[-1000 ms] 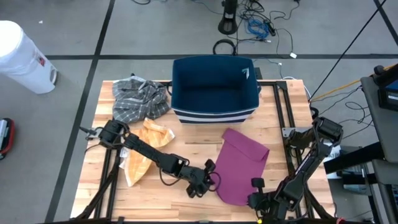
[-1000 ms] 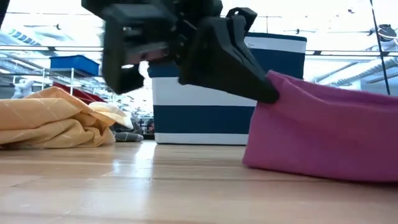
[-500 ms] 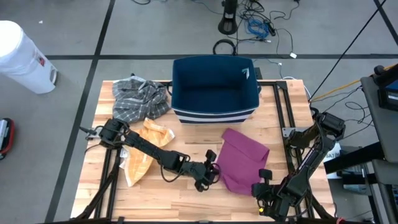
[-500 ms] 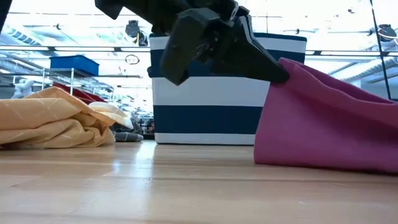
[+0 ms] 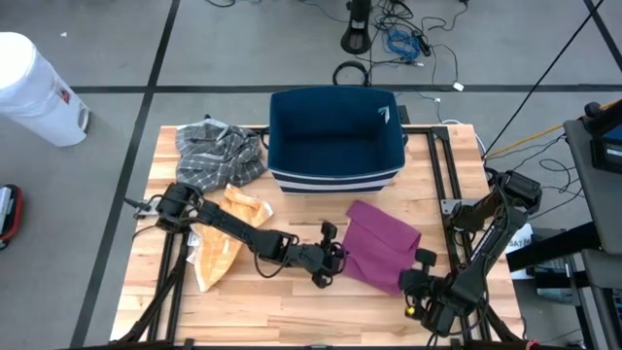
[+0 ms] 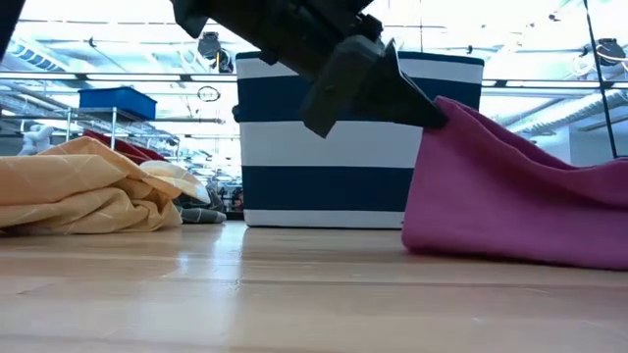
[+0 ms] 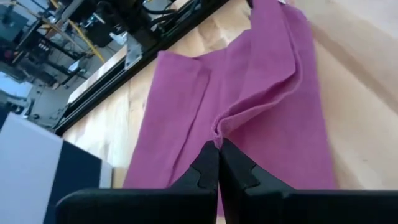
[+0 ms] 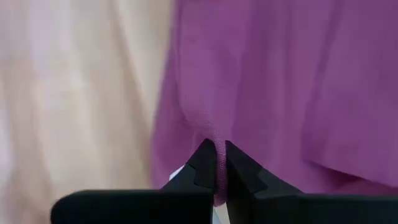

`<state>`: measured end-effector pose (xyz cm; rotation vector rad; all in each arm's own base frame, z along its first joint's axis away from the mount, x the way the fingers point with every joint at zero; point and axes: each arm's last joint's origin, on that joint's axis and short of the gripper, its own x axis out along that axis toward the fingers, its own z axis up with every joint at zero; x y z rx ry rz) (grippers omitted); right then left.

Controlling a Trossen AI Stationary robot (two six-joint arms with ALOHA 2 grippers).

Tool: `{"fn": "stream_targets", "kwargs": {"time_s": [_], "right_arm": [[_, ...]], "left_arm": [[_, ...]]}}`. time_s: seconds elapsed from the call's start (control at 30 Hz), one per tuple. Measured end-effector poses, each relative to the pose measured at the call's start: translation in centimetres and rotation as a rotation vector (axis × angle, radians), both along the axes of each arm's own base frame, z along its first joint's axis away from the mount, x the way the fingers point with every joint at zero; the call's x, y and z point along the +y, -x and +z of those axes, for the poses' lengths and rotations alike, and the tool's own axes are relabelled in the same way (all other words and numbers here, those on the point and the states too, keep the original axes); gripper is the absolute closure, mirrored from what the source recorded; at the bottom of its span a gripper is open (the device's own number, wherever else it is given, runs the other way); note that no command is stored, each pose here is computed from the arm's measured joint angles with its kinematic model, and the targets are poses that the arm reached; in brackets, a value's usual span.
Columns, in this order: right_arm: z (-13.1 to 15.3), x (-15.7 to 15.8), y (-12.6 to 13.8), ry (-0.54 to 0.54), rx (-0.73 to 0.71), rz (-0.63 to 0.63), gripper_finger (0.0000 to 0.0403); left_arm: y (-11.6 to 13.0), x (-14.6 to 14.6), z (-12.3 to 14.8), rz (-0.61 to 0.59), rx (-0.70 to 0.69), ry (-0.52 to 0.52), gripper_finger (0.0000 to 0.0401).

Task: Fold towel
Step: Fold the purple towel

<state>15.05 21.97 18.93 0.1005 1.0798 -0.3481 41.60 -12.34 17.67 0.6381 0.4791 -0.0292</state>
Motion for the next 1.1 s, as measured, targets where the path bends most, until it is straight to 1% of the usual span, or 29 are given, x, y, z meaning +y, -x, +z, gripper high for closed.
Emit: {"fn": "stream_targets", "kwargs": {"time_s": [0.13,0.2,0.3,0.37,0.47,0.53,0.57,0.67,0.77,0.8,0.97,1.03,1.1], "right_arm": [[0.0,-0.5,0.3,0.026,0.01,-0.061,0.0393],[0.0,-0.5,0.2,0.024,0.009,-0.065,0.0376],[0.0,-0.5,0.2,0.012,0.009,-0.077,0.0329],[0.0,-0.6,0.2,0.013,0.009,-0.104,0.0291],[0.0,-1.3,0.2,0.037,0.012,-0.19,0.0239],[0.1,-1.9,0.4,0.062,0.024,-0.254,0.0219],[0.1,-2.0,0.5,0.067,0.024,-0.267,0.0214],[0.1,-1.9,0.5,0.065,0.023,-0.271,0.0211],[0.1,-1.8,0.4,0.049,0.017,-0.264,0.022],[0.1,-1.6,0.3,0.038,0.013,-0.255,0.0224],[0.0,-1.1,-0.2,-0.005,-0.031,-0.214,0.0238],[0.0,-1.1,-0.2,0.001,-0.047,-0.216,0.0242],[0.0,-1.2,-0.3,0.006,-0.06,-0.228,0.0245]], "left_arm": [[-0.2,0.9,-0.2,0.017,0.02,-0.005,0.04],[-0.2,1.5,-0.4,-0.007,0.054,0.024,0.0392],[-0.3,2.2,-0.8,-0.039,0.095,0.099,0.0361],[-0.4,2.6,-0.8,-0.034,0.097,0.136,0.0334],[-0.5,3.0,-0.8,-0.008,0.092,0.162,0.0292],[-0.6,3.3,-0.7,0.031,0.08,0.171,0.0269],[-0.6,3.4,-0.7,0.046,0.076,0.174,0.026],[-0.7,3.8,-0.8,0.087,0.072,0.183,0.0243],[-0.7,3.9,-0.8,0.082,0.078,0.191,0.0239],[-0.7,3.8,-0.8,0.05,0.087,0.21,0.0239],[-0.5,2.9,-1.0,-0.193,0.157,0.35,0.0239],[-0.5,2.8,-1.4,-0.239,0.184,0.377,0.0239],[-0.4,2.8,-1.9,-0.244,0.214,0.382,0.0239]]}}
